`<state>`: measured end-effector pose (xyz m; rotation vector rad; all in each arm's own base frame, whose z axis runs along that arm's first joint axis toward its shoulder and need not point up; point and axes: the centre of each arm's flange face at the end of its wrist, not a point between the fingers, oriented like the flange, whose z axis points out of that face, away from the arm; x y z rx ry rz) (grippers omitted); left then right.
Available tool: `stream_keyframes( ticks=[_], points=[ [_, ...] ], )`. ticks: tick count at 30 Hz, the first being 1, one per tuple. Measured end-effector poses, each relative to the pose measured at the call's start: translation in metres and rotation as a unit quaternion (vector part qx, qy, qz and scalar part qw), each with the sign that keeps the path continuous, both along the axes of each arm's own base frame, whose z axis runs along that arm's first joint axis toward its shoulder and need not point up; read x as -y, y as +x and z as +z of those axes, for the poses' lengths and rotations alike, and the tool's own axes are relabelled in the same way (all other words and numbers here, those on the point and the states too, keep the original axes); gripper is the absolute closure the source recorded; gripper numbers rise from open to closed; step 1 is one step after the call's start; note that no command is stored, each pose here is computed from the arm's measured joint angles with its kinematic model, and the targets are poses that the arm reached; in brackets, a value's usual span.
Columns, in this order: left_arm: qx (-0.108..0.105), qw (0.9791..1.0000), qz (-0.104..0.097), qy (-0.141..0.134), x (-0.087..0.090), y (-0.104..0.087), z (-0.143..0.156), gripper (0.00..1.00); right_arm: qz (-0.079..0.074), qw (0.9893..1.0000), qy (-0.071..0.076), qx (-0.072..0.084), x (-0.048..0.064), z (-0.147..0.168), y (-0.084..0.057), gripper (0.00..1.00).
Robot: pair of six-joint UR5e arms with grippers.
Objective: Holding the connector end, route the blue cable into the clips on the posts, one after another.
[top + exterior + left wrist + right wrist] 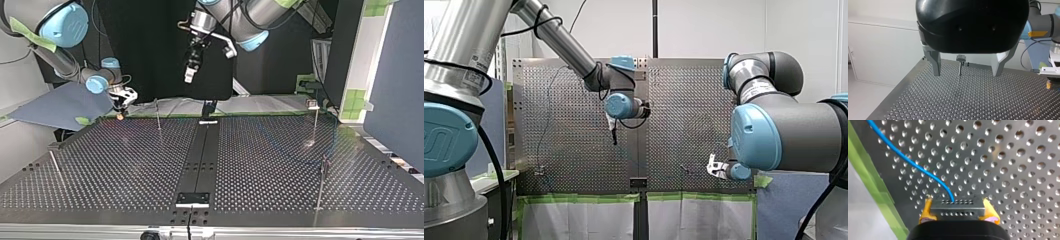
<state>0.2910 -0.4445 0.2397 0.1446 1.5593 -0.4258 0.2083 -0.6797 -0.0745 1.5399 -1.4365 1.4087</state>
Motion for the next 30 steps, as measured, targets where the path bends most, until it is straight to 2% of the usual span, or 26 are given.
stream_keyframes(
  ticks=[4,10,16,21,25,30],
  points=[
    [0.0,1.0,0.0,-0.001,-0.01,-0.009,0.004,0.0,-0.006,0.9999,0.002,-0.008,0.0,0.004,-0.003,1.0],
    [-0.001,1.0,0.0,-0.002,-0.024,-0.023,0.008,0.0,-0.025,0.9996,-0.005,-0.015,-0.003,0.023,-0.011,1.0],
    [0.0,1.0,0.0,-0.003,-0.042,-0.04,0.012,0.0,-0.034,0.9992,-0.008,-0.017,-0.014,0.047,-0.018,1.0],
    [-0.011,0.9999,0.0,0.008,-0.056,-0.053,0.001,0.0,-0.036,0.9992,-0.006,-0.016,-0.026,0.068,-0.02,1.0],
    [-0.023,0.9995,0.0,0.023,-0.066,-0.062,-0.013,0.0,-0.035,0.9994,-0.006,-0.006,-0.031,0.086,-0.018,1.0],
    [-0.035,0.9987,0.0,0.037,-0.077,-0.071,-0.027,0.0,-0.022,0.9994,-0.019,0.017,-0.029,0.114,-0.011,1.0]
  ],
)
